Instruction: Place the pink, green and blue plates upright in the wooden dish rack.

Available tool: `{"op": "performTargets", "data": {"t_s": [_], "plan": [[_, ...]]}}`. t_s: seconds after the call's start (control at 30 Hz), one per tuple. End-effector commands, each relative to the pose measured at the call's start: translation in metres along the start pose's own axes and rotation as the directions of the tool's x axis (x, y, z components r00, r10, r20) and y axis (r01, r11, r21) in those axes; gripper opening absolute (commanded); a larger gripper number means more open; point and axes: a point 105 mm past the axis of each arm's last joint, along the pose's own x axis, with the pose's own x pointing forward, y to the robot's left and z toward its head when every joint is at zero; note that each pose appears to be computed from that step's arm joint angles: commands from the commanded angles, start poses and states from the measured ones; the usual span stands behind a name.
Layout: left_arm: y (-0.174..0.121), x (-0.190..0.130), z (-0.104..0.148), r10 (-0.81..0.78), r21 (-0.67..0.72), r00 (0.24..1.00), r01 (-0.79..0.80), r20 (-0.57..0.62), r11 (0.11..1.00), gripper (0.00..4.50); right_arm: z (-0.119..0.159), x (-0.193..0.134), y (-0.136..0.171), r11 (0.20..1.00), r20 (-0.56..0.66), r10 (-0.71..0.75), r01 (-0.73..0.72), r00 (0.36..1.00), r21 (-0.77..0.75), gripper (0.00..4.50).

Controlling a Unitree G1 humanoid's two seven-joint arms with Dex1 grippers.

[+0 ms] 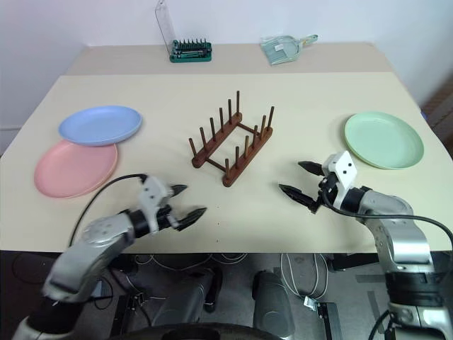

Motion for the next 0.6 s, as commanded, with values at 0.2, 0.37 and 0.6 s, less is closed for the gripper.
{"op": "performTargets", "data": {"t_s": [0.2,0.37,0.6], "plan": [[-0.011,0.061,-0.005,0.051,0.045,0.998,-0.049,-0.031,0.998,4.48,0.017,-0.015,0.022,0.998,0.059,-0.066,0.067,0.996,-0.008,4.5],[-0.022,0.078,-0.006,0.029,0.027,0.999,-0.028,-0.035,0.999,4.48,0.016,-0.016,0.03,0.997,0.055,-0.083,0.083,0.995,0.005,4.5],[-0.015,0.075,-0.009,0.057,0.009,0.998,-0.057,-0.022,0.998,2.16,0.019,-0.005,0.029,0.998,0.067,-0.07,0.069,0.995,0.01,4.5]]}}
